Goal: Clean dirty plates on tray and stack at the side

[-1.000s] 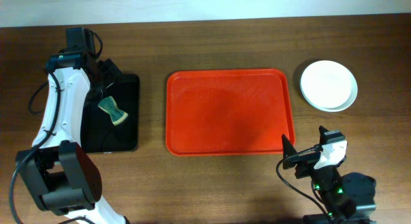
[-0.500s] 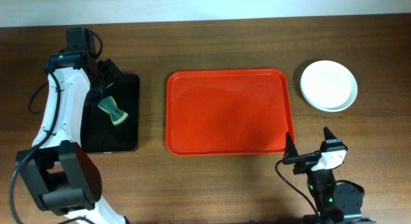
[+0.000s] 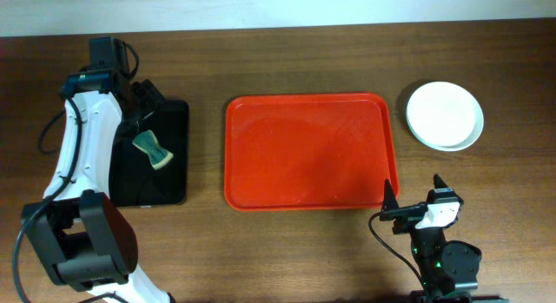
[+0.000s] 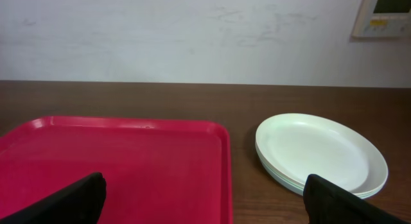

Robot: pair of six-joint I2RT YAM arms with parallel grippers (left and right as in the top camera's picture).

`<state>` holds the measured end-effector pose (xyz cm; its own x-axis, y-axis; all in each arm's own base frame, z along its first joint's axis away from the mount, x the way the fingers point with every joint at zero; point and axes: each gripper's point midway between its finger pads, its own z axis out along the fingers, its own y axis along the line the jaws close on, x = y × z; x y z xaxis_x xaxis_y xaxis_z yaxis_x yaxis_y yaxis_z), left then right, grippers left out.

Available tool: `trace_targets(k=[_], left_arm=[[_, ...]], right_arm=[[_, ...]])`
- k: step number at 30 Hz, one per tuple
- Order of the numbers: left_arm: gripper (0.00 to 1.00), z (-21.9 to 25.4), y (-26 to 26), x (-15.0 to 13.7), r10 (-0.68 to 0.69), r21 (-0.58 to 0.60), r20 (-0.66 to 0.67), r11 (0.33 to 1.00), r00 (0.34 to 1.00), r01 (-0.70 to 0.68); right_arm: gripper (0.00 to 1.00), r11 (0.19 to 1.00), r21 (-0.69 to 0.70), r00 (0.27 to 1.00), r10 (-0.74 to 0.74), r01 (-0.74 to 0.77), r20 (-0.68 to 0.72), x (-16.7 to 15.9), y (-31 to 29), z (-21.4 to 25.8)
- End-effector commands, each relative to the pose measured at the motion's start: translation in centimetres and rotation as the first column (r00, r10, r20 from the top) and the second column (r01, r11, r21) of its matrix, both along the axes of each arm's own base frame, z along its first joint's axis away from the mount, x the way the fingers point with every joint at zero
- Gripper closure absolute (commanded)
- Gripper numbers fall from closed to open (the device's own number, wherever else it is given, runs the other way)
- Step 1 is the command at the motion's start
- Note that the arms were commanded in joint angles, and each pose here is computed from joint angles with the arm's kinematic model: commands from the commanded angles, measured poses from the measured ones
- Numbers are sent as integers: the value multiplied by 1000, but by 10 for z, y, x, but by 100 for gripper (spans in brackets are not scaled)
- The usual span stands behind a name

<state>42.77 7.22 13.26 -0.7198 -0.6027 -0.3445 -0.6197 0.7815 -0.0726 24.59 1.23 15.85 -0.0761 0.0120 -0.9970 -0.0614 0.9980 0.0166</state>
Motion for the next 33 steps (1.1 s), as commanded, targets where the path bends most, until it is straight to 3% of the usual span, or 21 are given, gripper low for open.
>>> trace_targets(k=[1, 33], left_arm=[[1, 7, 2, 1, 6, 12, 17, 1000, 1000, -6], [1, 7, 3, 1, 6, 12, 16, 1000, 1000, -7]], right_arm=[[1, 1000, -11, 1000, -1, 1, 0, 0, 1, -2], [1, 1000, -13, 1000, -27, 27, -2, 0, -4, -3]])
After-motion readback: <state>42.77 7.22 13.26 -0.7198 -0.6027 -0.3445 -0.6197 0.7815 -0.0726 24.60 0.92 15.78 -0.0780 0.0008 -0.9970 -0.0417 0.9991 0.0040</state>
